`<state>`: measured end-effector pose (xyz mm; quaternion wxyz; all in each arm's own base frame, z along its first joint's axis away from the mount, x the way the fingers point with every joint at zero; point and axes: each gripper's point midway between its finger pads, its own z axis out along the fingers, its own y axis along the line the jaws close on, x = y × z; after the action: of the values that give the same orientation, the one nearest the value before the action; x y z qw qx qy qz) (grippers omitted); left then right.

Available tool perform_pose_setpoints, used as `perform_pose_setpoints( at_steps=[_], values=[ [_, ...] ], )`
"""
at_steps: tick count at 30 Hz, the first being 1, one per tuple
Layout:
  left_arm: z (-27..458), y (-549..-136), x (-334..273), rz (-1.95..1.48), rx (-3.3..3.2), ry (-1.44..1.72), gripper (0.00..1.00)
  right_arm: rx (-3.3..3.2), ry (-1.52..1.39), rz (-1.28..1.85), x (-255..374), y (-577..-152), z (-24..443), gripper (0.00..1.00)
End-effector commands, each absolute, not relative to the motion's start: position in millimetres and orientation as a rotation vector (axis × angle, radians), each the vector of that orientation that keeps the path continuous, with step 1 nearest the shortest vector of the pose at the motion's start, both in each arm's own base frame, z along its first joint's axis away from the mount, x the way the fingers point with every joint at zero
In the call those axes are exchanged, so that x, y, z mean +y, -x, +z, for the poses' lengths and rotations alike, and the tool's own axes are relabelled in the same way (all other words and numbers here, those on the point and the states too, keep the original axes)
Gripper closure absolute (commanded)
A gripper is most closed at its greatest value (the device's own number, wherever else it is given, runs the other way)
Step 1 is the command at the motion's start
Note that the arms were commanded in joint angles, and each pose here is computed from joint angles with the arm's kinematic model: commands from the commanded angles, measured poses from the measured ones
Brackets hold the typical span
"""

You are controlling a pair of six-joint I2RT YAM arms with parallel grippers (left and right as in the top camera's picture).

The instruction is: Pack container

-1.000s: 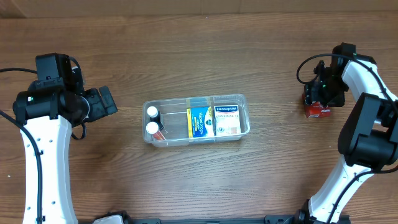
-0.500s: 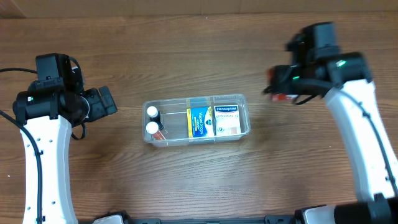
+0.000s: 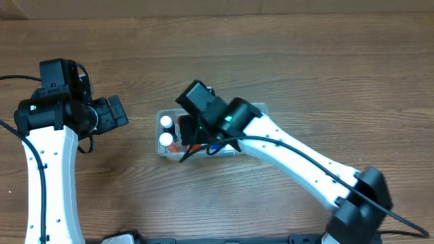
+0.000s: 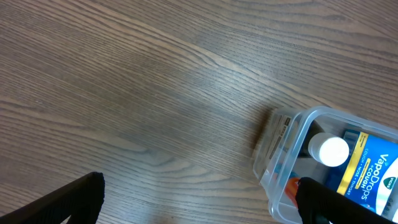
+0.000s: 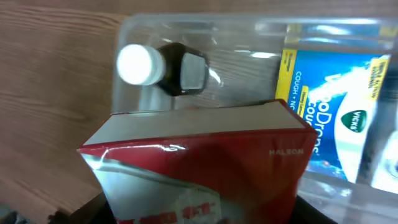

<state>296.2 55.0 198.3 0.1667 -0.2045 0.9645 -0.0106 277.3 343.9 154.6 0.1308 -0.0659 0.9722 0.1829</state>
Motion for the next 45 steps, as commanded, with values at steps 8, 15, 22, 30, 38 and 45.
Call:
perform_pose_setpoints(
  at_steps=[8, 15, 22, 30, 38, 45],
  values=[
    [197.4, -294.3, 55.0, -0.030, 2.756, 0.556, 0.00, 2.833, 0.123, 0.475, 358.6, -300.9, 112.0, 0.39],
    [197.4, -294.4, 55.0, -0.029, 2.755, 0.556, 0.00, 2.882, 0.117, 0.416, 357.2, -303.2, 83.0, 0.33],
    [197.5, -294.5, 55.1, -0.029, 2.755, 0.556, 0.00, 2.877, 0.120, 0.420, 357.7, -304.5, 83.5, 0.15],
    [197.4, -294.2, 55.0, -0.029, 2.756, 0.556, 0.00, 2.707, -0.009, 0.341, 288.9, -361.9, 169.4, 0.12],
    [209.8, -326.6, 5.3, -0.263, 2.676, 0.246, 0.00, 2.575, -0.528, 0.095, 11.3, -418.0, 237.4, 0.00],
    [204.5, -343.8, 2.3, -0.205, 2.660, 0.203, 0.00, 2.613, -0.566, 0.001, -44.4, -403.9, 231.6, 0.00]
  ],
)
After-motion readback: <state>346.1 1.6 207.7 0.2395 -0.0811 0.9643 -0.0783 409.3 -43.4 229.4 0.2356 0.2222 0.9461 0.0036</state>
